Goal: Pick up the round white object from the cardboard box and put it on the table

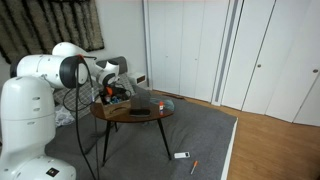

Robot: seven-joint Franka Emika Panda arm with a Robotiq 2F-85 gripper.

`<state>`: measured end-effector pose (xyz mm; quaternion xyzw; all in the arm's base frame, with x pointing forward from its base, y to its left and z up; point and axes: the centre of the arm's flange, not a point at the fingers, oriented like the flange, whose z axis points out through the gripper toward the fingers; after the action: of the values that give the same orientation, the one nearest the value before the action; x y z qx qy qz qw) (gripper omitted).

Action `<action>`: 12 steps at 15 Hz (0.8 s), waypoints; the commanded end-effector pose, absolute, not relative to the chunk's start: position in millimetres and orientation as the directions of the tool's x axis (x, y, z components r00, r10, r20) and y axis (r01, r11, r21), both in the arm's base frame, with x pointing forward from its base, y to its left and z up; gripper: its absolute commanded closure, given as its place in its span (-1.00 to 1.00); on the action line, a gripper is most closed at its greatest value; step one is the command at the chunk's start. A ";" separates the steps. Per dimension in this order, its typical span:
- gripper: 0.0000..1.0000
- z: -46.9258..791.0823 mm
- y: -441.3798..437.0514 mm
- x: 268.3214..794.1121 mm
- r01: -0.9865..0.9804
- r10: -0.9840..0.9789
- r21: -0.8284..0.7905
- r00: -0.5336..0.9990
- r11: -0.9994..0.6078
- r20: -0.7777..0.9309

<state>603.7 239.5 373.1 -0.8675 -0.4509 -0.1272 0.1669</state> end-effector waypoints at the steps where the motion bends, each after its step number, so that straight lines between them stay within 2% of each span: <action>1: -0.25 373.7 241.0 612.9 0.822 0.745 -0.169 0.565 -0.544 0.353; 3: -0.25 372.4 240.6 614.2 0.824 0.747 -0.160 0.562 -0.544 0.355; 7: 0.06 372.3 242.1 616.2 0.827 0.745 -0.151 0.555 -0.541 0.369; 8: 0.01 371.6 243.2 616.0 0.829 0.747 -0.150 0.552 -0.539 0.371; 11: 0.05 369.0 245.3 616.4 0.829 0.745 -0.144 0.551 -0.540 0.376; 12: -0.01 367.5 246.0 616.5 0.829 0.745 -0.144 0.550 -0.540 0.376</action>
<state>609.1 240.3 371.5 -0.8666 -0.4552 -0.1315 0.1566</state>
